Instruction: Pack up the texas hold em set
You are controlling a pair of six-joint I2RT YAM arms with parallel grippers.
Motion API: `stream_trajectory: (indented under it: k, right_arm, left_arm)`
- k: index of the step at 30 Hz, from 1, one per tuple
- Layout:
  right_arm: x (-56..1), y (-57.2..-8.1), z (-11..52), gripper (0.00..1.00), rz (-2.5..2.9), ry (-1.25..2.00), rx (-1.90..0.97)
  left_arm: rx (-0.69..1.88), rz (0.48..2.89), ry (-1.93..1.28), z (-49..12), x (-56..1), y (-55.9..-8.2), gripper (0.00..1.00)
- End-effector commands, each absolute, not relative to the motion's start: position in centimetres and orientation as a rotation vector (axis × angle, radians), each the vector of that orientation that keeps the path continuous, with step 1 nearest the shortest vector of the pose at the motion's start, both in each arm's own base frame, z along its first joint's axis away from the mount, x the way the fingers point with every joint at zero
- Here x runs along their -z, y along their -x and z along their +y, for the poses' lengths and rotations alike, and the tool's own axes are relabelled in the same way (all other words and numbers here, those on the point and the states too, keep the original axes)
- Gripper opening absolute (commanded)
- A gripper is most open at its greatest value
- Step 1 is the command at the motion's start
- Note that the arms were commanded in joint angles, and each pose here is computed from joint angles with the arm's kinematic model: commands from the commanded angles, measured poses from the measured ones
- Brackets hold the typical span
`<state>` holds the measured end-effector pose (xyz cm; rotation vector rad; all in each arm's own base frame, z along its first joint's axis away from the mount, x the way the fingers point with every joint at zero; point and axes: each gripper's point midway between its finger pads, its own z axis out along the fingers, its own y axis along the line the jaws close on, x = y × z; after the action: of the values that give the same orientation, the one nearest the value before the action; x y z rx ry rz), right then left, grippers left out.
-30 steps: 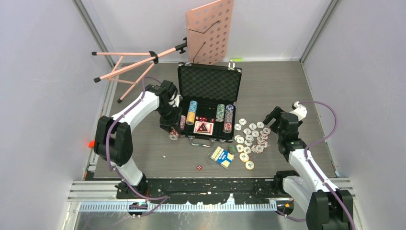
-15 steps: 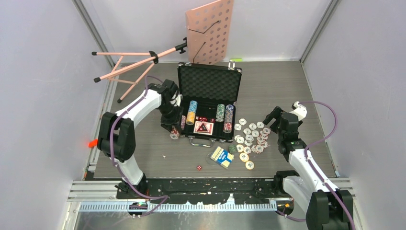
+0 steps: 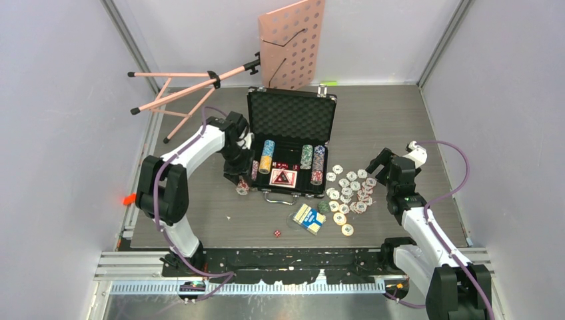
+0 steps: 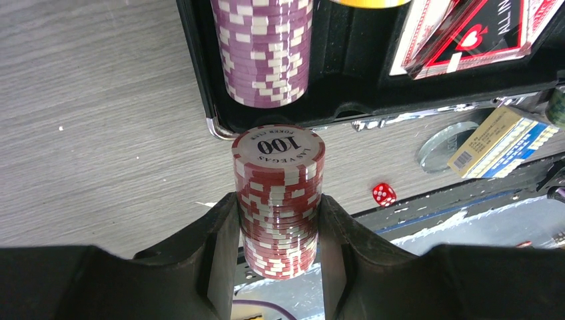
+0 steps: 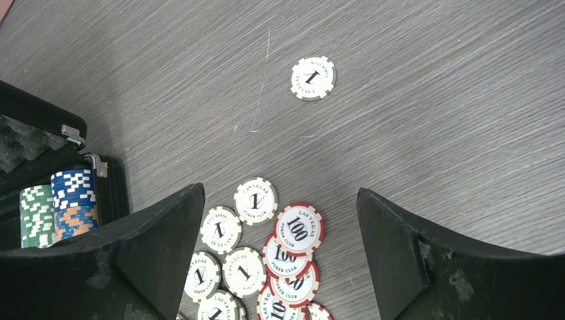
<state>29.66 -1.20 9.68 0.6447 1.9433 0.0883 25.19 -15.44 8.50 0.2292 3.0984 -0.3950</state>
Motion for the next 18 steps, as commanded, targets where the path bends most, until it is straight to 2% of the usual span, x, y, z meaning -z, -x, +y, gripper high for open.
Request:
stream_trajectory:
  k: [1,18]
  right_arm:
    - [-12.3,-30.8,-1.2,0.9,1.871,-0.639,-0.113]
    - [-12.2,-30.8,-1.1,0.9,1.876,-0.635,-0.113]
  left_arm:
    - [0.429,3.05,-0.238,-16.1,-9.8,-26.7,0.0]
    - [0.423,3.032,-0.174,-17.1,-8.8,-29.4,0.0]
